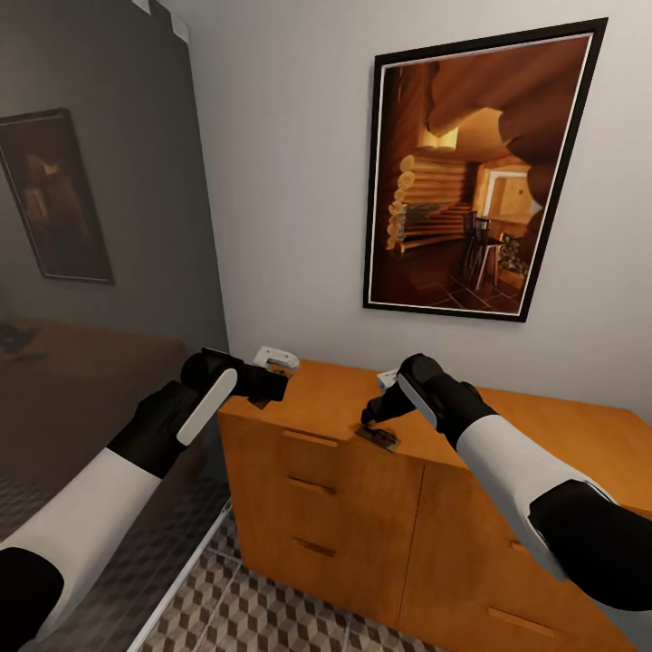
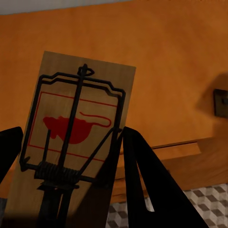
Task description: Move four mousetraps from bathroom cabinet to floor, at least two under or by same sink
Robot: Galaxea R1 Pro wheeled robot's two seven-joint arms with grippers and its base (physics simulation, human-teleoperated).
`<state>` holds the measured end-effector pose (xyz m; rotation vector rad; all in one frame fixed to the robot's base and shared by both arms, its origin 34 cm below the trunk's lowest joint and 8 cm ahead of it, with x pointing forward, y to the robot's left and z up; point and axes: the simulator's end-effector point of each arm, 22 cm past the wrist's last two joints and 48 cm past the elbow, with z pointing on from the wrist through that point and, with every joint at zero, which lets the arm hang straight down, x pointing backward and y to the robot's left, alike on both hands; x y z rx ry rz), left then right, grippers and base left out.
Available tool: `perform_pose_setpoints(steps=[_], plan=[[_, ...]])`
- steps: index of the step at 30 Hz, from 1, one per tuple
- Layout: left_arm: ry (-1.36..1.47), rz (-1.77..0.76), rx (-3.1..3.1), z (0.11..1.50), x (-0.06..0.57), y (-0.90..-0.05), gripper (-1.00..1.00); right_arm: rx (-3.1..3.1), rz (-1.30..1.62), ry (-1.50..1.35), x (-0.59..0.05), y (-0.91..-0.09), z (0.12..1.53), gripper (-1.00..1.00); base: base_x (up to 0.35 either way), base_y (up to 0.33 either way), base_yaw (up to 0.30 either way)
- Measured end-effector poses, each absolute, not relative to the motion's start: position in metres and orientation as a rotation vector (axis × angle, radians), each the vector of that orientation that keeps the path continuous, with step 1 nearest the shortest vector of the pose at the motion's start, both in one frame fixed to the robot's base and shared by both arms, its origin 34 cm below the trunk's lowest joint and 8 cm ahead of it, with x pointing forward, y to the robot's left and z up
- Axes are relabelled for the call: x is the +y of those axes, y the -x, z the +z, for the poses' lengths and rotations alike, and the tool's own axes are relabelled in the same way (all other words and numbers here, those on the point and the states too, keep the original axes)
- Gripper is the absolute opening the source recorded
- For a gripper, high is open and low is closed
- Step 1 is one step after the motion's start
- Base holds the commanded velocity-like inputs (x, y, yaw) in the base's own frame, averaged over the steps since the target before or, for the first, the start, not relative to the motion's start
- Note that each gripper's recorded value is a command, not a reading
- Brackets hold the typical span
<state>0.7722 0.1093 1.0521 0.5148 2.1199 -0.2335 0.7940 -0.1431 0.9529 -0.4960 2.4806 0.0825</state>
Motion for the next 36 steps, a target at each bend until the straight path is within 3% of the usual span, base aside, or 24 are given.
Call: perform_pose_setpoints(steps=[36], plan=[[-0.514, -0.235, 2.121, 1.0517, 0.1092, -0.7722, -1.0, 2.475, 0.038, 0.49, -0.1518, -0.7969, 0.9543, 1.0, 0.0, 0.0, 0.0]])
